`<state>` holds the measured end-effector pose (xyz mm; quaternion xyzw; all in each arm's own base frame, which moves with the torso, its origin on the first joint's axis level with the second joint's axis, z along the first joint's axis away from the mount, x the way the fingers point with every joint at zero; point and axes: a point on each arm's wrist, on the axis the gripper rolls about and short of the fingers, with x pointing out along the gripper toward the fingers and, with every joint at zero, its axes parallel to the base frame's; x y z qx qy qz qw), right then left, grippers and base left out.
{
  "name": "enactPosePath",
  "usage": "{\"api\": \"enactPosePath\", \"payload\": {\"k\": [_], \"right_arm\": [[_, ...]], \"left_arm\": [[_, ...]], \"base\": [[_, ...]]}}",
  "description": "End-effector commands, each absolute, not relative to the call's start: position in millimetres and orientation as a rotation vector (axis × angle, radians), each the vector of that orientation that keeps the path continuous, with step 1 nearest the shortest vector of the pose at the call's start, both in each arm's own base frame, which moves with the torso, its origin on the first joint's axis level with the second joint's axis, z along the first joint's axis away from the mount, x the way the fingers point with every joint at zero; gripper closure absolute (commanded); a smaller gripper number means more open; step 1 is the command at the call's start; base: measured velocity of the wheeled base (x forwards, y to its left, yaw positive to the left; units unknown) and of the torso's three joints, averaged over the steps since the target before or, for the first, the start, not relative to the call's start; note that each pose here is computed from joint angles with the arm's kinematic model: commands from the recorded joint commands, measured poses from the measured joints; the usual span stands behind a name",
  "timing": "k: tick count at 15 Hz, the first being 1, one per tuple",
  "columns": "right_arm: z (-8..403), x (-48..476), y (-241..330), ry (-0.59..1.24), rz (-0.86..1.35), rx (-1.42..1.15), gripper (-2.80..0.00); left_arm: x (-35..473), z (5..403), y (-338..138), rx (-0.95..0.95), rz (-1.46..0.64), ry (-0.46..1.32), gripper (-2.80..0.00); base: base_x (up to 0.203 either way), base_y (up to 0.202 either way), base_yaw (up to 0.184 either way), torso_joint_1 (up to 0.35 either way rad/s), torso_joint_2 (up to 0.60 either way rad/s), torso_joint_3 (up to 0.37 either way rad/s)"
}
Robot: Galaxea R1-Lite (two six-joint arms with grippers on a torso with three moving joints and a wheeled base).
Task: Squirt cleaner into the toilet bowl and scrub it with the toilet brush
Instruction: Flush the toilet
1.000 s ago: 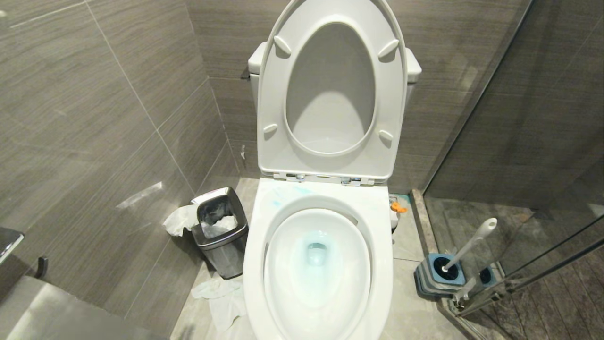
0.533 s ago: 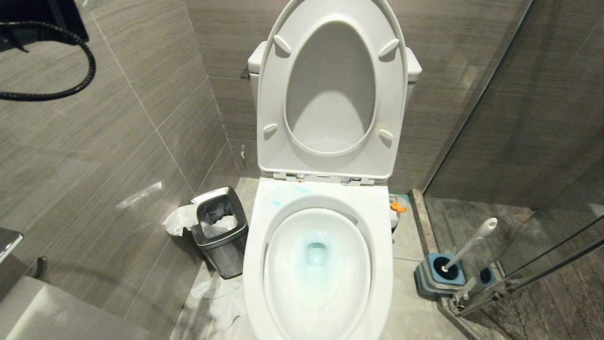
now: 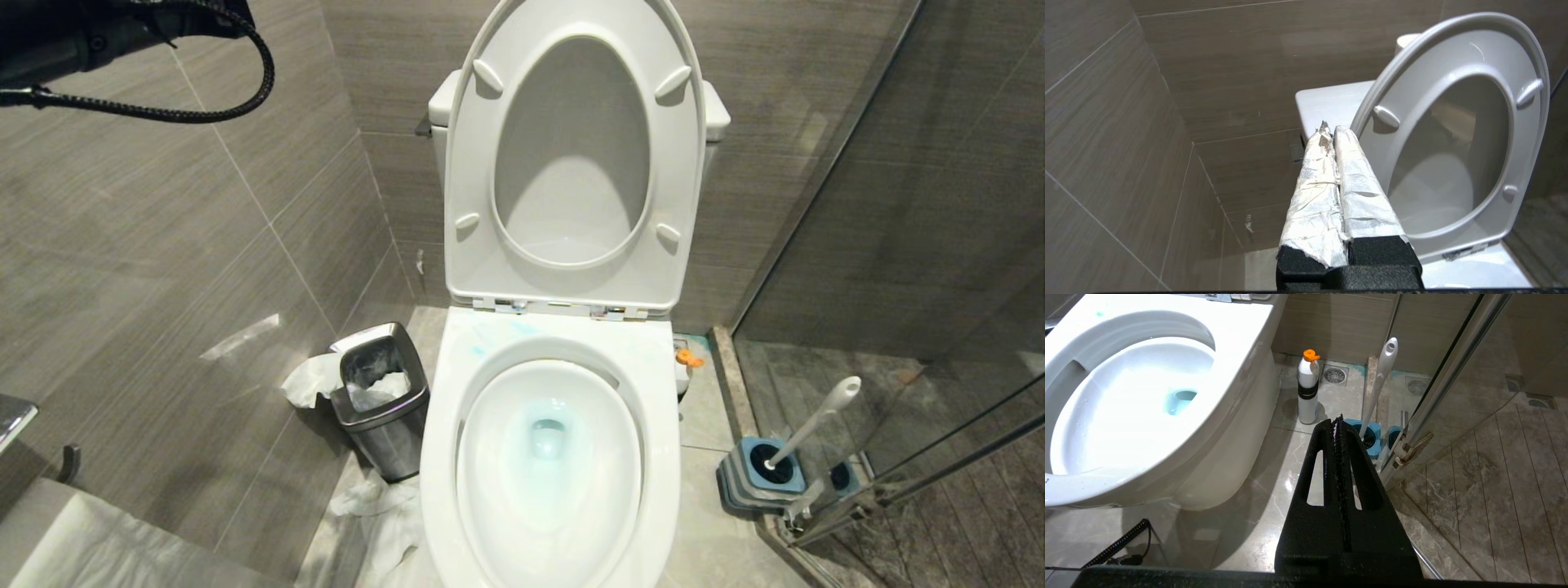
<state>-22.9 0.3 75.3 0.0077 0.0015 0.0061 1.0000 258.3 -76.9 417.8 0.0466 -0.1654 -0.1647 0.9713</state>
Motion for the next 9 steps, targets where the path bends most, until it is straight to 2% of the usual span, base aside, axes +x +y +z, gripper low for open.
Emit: {"api": "enactPosePath", "payload": {"k": [1, 5, 9], "right_arm": [[75.5, -22.8, 0.3, 0.005, 0.012, 0.015, 0.0], [75.5, -22.8, 0.3, 0.005, 0.012, 0.015, 0.0], [75.1, -22.7, 0.3, 0.006, 0.012, 0.015, 0.0]], "left_arm": [[267.3, 421.0, -84.3, 0.028, -0.325, -0.376, 0.0], [277.2, 443.0, -94.8, -0.09, -0.297, -0.469, 0.0], [297.5, 442.2, -121.2, -0.216, -0.269, -0.511, 0.0]], "base": [[0.0, 0.0, 0.0, 0.0, 0.0, 0.0], [0.0, 0.0, 0.0, 0.0, 0.0, 0.0], [0.0, 0.0, 0.0, 0.0, 0.0, 0.0]]}}
